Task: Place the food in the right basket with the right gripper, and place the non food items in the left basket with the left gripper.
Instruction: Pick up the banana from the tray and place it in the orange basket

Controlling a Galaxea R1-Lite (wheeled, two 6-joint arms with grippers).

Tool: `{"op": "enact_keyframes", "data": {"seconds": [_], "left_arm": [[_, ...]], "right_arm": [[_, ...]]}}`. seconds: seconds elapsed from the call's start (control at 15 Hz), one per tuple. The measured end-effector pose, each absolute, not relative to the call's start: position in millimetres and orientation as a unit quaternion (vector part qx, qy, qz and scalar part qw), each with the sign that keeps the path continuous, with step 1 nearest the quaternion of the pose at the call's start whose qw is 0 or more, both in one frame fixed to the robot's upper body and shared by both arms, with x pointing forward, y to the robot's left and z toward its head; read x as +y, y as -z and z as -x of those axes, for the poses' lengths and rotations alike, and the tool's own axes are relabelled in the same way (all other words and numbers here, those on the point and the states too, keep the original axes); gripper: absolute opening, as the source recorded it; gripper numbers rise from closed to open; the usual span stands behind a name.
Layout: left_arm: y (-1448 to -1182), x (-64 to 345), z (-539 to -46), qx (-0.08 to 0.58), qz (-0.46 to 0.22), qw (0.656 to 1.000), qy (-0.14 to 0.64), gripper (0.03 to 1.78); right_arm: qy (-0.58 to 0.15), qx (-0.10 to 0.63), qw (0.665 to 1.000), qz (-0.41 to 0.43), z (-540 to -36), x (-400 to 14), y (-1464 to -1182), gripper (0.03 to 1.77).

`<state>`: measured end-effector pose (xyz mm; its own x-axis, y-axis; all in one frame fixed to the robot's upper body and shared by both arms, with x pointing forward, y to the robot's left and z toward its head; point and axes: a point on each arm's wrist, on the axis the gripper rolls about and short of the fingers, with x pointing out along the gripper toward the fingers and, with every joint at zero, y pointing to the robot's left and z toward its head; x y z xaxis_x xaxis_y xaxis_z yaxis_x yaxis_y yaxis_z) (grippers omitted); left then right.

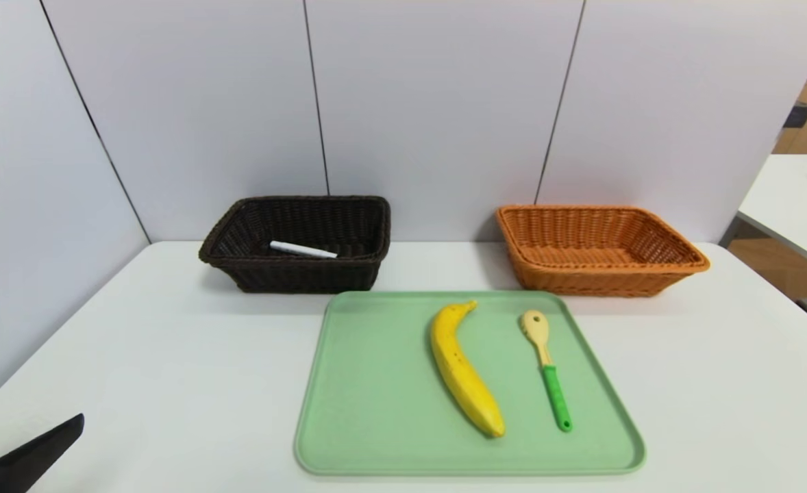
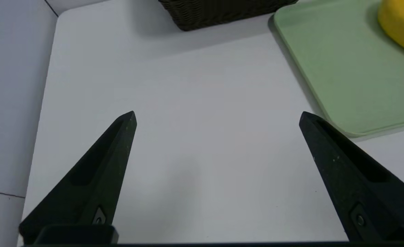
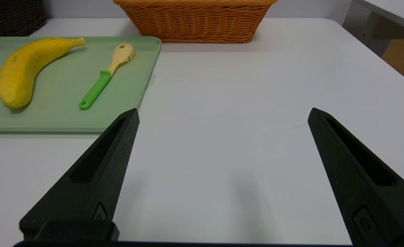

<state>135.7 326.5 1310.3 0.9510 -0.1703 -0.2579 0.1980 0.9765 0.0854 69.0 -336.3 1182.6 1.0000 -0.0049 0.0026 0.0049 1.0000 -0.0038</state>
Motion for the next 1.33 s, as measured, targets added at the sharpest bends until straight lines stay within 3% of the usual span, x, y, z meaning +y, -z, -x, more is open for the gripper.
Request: {"op": "enact_keyframes", "data": {"seconds": [0.27,0.53,0.73,0.93,1.33], "left_arm": [[-1283.1,328.4,-105.8,0.083,-0.038,0.989,0.115,1.69],[-1263.5,326.1,-86.5,0.049,-0.041,0.994,0.089,1.69],[-1261.1,325.4,-81.4,0.018,-0.068,0.994,0.090,1.69],[-1251.6,326.8,-77.3,0.018,-0.069,0.992,0.108,1.69],[-1202.0,329.7,-67.7,0.014,-0.068,0.995,0.068,1.69]], "right_arm": [[0.002,-0.001,1.000,0.002,-69.0,-336.3,-1182.6,1.70],[0.002,-0.001,1.000,0.002,-69.0,-336.3,-1182.6,1.70],[0.002,-0.001,1.000,0.002,-69.0,-336.3,-1182.6,1.70],[0.002,-0.001,1.000,0.002,-69.0,-336.3,-1182.6,1.70],[0.002,-0.001,1.000,0.002,-69.0,-336.3,-1182.6,1.70]]}}
